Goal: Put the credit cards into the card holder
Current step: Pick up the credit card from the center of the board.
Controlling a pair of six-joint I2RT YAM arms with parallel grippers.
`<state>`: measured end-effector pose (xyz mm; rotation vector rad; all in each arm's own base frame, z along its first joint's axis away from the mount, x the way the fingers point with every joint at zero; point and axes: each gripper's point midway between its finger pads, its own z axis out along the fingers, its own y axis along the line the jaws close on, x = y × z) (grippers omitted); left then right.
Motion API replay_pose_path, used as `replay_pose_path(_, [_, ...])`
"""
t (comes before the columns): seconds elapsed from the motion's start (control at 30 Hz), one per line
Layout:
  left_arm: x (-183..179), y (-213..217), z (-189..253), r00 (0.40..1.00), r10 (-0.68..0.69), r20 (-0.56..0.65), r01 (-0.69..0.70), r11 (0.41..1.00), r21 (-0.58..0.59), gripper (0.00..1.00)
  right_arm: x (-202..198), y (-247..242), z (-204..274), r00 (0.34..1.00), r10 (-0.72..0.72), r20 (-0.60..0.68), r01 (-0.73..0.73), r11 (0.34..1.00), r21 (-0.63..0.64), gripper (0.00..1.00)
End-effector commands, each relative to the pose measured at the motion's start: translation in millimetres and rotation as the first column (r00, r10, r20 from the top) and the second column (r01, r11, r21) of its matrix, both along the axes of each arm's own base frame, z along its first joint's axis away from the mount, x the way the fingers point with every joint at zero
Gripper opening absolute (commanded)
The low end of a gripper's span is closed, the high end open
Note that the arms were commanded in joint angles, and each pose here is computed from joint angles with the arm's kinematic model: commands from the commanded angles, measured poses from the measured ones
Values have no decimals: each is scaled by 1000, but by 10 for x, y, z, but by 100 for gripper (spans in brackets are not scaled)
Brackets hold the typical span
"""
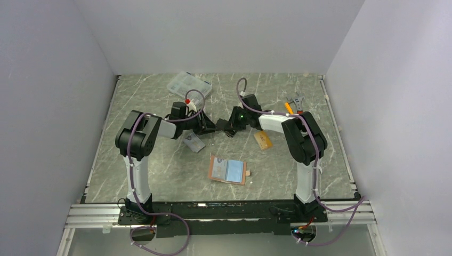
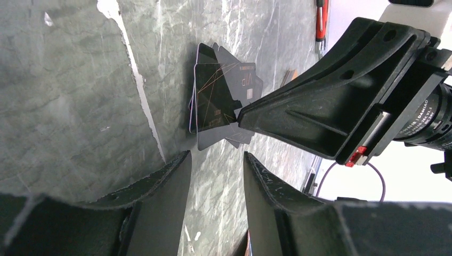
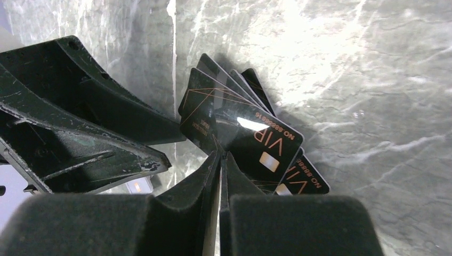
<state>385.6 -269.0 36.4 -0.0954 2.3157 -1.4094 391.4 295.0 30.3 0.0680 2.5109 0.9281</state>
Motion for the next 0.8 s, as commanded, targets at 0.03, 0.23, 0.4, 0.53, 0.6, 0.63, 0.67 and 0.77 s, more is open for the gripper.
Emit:
replay_pose_path(0.03, [126,-53,47,999,12,46,-12,1000,1,44,13,48,-49,1000,17,3,-17,1000,-24,7])
replay_pose_path(0.23, [161,-117,27,999,9,41,-10,1000,11,38,-48,36,-87,999,24,-24,-24,999,-25,6])
replay_pose_path(0.4, [187,-146,-13,1000,4,30,-4,1000,9,28,-76,47,-89,999,30,-30,-30,999,-13,6])
replay_pose_path(0.53, [169,-149,-38,1000,-3,21,3,1000,11,18,-75,70,-43,999,36,-24,-36,999,15,6])
replay_pose_path(0.6, [148,-154,-31,1000,-10,18,10,1000,7,13,-77,89,-3,999,42,-18,-42,999,28,6])
replay_pose_path(0.63, [142,-156,-21,1000,-13,17,12,1000,5,11,-80,96,20,999,47,-15,-46,998,35,7])
replay_pose_path(0.67, [134,-155,-16,1000,-14,17,14,1000,5,10,-83,101,44,999,50,-13,-49,998,44,7])
replay_pose_path(0.77, [128,-156,9,1000,-14,21,14,1000,-1,6,-88,120,140,998,65,0,-65,995,79,9])
